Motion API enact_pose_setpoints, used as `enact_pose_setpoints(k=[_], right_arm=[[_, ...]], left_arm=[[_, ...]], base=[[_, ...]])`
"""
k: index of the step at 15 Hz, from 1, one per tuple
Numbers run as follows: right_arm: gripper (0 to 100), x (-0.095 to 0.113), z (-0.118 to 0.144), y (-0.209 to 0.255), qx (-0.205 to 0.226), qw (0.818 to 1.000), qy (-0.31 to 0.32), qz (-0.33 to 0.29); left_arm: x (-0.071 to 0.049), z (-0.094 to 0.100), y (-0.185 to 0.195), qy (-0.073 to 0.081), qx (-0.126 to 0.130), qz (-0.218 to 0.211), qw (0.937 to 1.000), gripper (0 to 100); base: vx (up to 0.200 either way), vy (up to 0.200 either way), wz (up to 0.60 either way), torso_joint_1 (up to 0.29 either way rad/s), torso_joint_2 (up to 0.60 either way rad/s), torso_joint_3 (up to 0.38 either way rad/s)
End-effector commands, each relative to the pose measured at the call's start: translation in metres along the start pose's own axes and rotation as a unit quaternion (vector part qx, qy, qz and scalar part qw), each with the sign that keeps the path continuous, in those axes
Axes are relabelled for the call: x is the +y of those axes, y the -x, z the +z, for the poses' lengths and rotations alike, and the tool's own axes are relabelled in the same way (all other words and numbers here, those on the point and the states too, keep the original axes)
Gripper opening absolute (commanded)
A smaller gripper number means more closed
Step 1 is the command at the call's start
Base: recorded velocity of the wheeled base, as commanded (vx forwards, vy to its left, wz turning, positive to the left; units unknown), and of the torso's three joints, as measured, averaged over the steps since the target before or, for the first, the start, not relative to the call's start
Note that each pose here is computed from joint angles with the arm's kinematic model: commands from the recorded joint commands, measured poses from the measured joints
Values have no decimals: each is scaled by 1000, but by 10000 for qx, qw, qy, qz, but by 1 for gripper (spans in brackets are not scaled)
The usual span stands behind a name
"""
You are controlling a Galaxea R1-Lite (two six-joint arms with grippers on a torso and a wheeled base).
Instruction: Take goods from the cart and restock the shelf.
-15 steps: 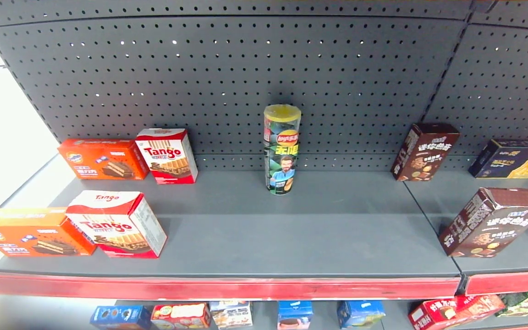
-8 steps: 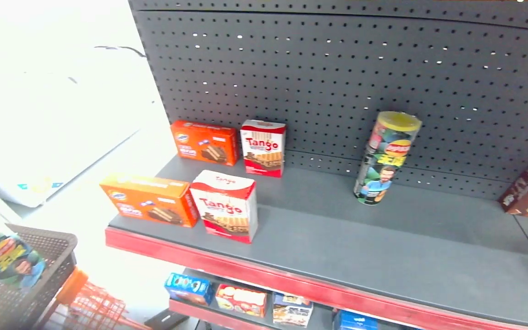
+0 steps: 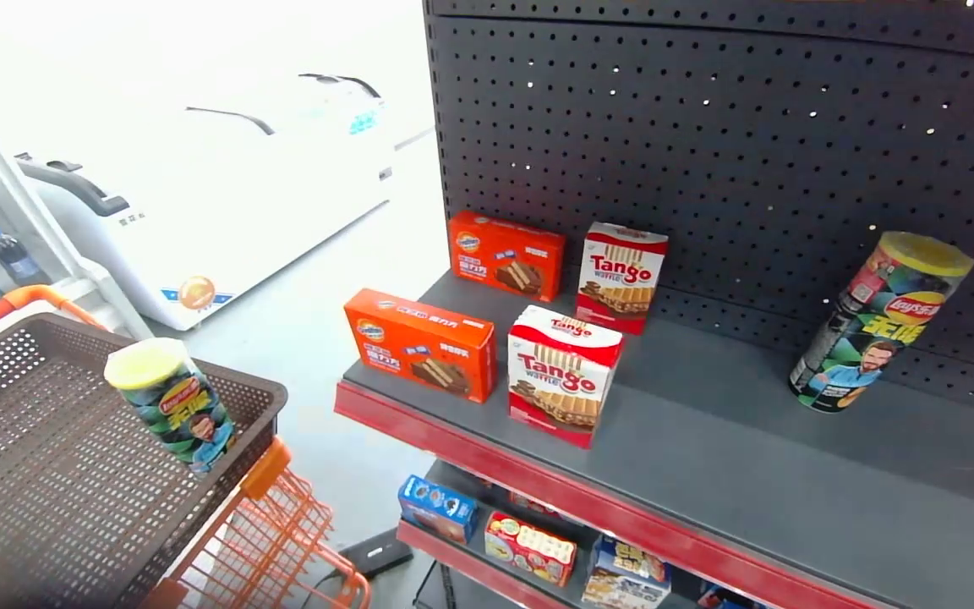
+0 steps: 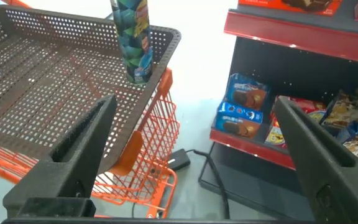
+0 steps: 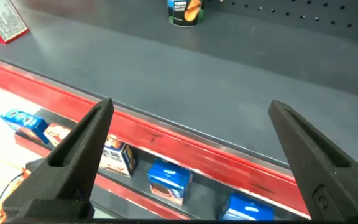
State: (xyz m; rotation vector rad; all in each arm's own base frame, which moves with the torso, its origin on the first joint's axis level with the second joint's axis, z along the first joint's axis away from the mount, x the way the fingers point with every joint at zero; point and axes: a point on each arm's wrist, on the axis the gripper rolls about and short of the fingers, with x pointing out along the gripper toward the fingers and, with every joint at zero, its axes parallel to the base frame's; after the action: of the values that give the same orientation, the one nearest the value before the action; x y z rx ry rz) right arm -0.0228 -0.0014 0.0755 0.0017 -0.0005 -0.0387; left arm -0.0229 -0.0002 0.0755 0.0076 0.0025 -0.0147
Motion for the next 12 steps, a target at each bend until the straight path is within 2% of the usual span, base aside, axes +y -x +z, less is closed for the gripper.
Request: enact_pose_setpoints(k=[1,8,10,11,12], right_arm=[[100,0,0,0,2,10000,1,2],[100,0,0,0,2,10000,1,10],[100,0,0,0,10,10000,1,2],[100,0,0,0,2,10000,1,2],[100,0,0,0,10,10000,1,2]], left_arm=[[0,0,0,0,3,-3,10000,100],[0,0,0,-15,2,-26,10000,100],[1,3,1,-23,-19,135,9999,100],[2,25,5,-135,-183,292,9993,100],[2,39,3,-207,-11,327,9993,100]], base=[[0,0,0,0,0,0],[0,0,0,0,0,0],[0,0,0,0,0,0],[0,0,0,0,0,0],[0,0,0,0,0,0]])
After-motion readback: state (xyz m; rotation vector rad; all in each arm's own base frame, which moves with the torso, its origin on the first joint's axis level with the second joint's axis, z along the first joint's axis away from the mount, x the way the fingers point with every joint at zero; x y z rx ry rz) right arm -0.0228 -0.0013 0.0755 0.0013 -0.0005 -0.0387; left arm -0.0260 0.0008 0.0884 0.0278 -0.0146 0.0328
